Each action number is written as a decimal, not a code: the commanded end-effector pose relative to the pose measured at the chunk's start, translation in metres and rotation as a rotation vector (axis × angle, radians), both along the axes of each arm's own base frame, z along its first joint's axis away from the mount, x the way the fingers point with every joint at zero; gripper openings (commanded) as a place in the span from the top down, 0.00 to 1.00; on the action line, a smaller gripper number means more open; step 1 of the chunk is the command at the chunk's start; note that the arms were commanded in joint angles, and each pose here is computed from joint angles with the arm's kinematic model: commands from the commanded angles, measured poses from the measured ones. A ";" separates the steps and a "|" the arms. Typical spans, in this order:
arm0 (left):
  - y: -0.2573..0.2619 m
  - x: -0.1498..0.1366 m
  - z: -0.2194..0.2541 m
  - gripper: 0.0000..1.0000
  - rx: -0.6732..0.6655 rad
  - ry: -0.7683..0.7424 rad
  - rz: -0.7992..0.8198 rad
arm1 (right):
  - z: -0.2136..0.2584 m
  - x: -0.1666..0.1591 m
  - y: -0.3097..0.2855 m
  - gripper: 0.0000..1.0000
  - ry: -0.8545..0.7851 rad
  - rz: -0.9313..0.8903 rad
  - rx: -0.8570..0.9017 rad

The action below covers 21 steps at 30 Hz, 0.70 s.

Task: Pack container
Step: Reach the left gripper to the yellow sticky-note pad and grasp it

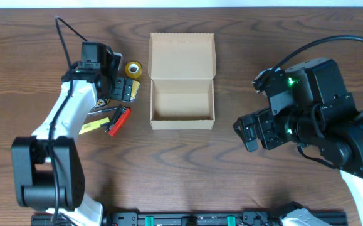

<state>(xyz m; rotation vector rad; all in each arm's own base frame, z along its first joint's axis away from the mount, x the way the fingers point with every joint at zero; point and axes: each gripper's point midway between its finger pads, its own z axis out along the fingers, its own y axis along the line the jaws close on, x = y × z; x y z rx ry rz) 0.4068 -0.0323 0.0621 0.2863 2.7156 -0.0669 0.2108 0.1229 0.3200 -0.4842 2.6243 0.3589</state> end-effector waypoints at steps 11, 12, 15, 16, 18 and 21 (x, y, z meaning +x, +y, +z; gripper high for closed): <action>-0.020 0.020 -0.024 0.05 0.087 -0.029 -0.149 | 0.000 0.001 -0.002 0.01 -0.005 0.004 -0.008; -0.020 0.021 -0.022 0.05 0.083 -0.033 -0.141 | 0.000 0.001 -0.002 0.01 -0.004 0.004 -0.008; -0.019 0.025 -0.020 0.05 0.088 -0.052 -0.138 | 0.000 0.001 -0.002 0.01 -0.004 0.004 -0.008; -0.019 0.026 -0.020 0.04 0.095 -0.056 -0.144 | 0.000 0.001 -0.002 0.01 -0.005 0.004 -0.008; -0.018 0.027 -0.022 0.05 0.101 -0.056 -0.150 | 0.000 0.001 -0.002 0.01 -0.004 0.004 -0.008; -0.015 0.028 -0.025 0.05 0.116 -0.053 -0.143 | 0.000 0.001 -0.002 0.01 -0.005 0.004 -0.008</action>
